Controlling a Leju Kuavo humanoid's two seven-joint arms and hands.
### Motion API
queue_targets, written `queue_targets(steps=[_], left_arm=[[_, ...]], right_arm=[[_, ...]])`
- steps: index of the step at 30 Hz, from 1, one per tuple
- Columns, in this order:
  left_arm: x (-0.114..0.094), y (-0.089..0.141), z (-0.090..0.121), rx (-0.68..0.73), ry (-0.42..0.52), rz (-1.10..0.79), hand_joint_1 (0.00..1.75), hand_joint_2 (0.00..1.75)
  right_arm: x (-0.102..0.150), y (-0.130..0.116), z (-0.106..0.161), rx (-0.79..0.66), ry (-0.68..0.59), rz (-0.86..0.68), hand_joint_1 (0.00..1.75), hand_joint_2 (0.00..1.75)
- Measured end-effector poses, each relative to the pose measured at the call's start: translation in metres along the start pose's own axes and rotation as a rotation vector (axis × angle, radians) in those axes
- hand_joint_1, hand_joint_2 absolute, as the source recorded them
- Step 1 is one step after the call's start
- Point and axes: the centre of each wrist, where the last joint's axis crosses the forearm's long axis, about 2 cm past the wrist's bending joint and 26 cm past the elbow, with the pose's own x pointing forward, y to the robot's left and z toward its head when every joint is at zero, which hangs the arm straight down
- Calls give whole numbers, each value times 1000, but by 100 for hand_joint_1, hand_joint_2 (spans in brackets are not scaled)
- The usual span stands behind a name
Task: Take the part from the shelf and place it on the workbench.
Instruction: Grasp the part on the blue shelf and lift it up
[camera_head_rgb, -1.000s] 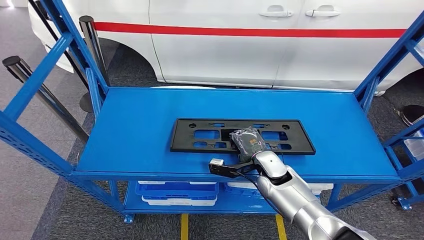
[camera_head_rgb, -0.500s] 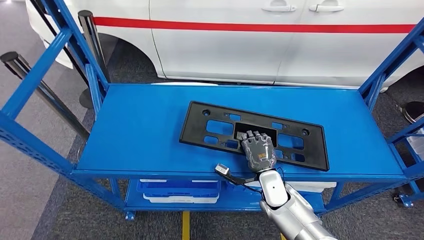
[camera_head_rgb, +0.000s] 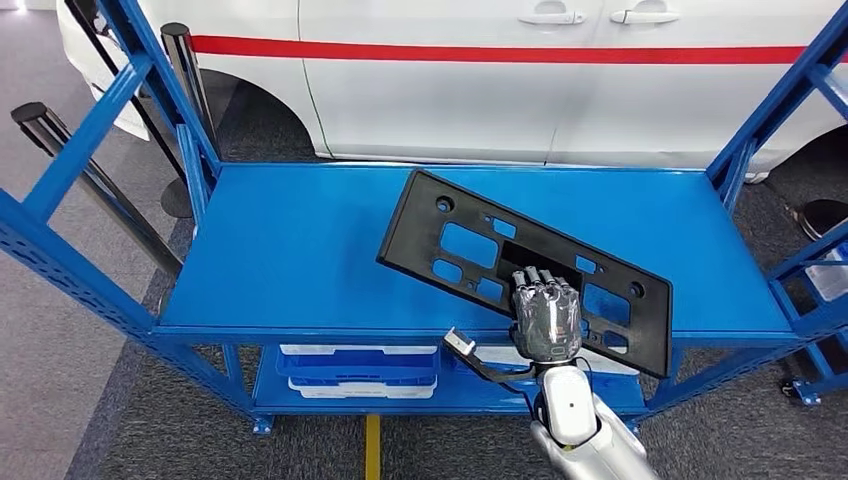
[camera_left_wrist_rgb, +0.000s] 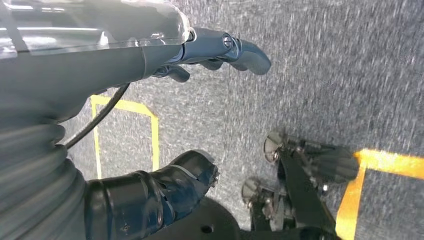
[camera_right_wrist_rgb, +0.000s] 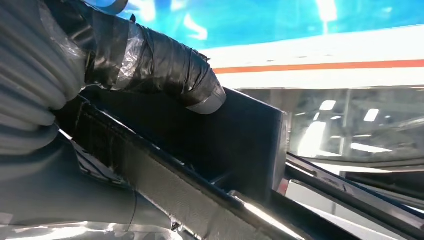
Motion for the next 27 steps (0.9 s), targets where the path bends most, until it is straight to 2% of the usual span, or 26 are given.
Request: queue_targets(steps=[27], left_arm=[[2,-9,1,-21,-1,-44,0,175]], right_arm=[[-10,4,16,30,27,40,175,175]])
